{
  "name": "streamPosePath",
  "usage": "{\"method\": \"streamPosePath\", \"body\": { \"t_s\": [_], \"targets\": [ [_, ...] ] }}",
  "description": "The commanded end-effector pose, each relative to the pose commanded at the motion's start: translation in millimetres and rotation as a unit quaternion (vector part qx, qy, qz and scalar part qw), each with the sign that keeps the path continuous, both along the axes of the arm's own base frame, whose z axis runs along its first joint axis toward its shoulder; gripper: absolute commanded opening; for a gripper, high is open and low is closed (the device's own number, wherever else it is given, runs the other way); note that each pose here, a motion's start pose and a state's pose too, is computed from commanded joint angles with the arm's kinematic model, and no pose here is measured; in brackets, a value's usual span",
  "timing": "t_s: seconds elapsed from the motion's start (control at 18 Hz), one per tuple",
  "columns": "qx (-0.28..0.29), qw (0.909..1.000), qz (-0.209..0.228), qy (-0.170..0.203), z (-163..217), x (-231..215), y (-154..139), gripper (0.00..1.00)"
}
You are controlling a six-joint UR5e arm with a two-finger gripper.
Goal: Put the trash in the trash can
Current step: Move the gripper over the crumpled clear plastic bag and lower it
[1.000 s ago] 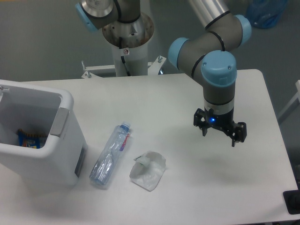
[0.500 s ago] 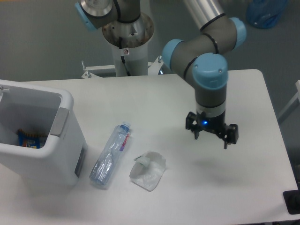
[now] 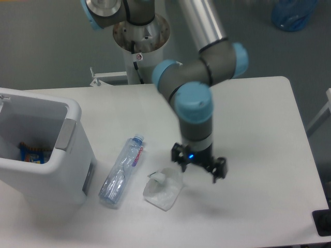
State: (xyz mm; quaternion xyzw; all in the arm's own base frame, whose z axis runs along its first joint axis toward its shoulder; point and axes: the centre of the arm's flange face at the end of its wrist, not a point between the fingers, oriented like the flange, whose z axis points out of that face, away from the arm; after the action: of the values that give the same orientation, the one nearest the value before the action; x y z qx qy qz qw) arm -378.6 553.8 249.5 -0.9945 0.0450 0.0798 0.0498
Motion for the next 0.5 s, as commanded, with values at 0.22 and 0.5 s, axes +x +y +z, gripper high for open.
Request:
{"method": "streamPosePath", "body": {
  "t_s": [0.22,0.5],
  "targets": [
    [-0.016,0.9995,-0.024,-0.014,-15.8,34.2,6.3,1.0],
    [-0.03,0.999,-0.023,-0.024,-34.0,37.6,6.2,0.99]
  ]
}}
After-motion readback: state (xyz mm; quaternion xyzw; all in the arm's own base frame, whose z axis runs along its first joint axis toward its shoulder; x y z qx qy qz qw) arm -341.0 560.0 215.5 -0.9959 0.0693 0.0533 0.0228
